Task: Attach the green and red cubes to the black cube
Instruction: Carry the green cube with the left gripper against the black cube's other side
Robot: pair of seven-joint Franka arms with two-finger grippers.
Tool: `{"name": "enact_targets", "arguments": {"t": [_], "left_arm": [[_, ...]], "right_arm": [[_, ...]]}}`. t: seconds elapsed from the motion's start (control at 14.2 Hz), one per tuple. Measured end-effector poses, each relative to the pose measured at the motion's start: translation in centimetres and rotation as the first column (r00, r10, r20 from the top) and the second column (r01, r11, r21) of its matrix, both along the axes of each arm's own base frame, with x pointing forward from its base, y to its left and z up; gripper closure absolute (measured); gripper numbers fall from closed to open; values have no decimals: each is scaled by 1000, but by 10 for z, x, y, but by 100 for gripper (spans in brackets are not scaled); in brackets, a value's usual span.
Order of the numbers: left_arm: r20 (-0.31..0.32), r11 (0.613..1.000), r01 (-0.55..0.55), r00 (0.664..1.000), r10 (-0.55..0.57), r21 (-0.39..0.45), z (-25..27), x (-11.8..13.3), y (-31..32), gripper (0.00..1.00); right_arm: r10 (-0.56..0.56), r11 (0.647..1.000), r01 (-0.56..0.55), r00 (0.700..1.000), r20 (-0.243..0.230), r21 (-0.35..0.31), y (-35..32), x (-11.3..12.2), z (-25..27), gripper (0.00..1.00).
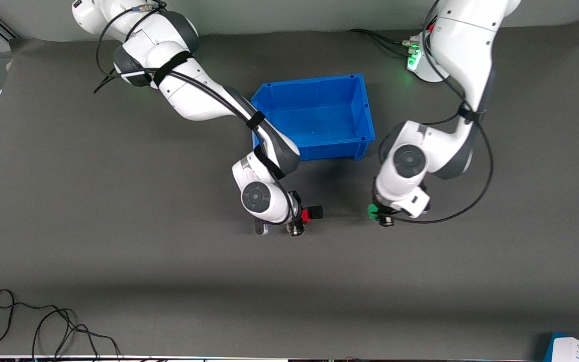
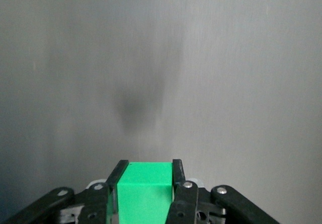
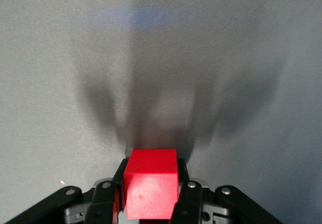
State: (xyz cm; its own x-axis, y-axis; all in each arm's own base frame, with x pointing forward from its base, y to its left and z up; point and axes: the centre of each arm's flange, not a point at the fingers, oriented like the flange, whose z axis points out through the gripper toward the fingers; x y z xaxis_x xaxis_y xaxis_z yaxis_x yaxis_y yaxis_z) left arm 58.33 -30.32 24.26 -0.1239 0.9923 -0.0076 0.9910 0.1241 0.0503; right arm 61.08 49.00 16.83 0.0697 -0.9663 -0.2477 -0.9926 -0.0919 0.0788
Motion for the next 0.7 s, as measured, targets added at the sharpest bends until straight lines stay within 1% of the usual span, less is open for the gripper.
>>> {"name": "enact_targets", "arguments": {"t": [0.21, 0.7], "left_arm": [[-9, 1000, 17, 1000, -17, -10, -18, -2, -35, 62], [4, 997, 74, 997, -74, -27, -33, -5, -83, 62]], "right_arm": [[-6, 1000, 6, 1000, 8, -30, 6, -5, 1, 60], [-37, 999, 37, 999, 2, -33, 6, -5, 1, 60]]}}
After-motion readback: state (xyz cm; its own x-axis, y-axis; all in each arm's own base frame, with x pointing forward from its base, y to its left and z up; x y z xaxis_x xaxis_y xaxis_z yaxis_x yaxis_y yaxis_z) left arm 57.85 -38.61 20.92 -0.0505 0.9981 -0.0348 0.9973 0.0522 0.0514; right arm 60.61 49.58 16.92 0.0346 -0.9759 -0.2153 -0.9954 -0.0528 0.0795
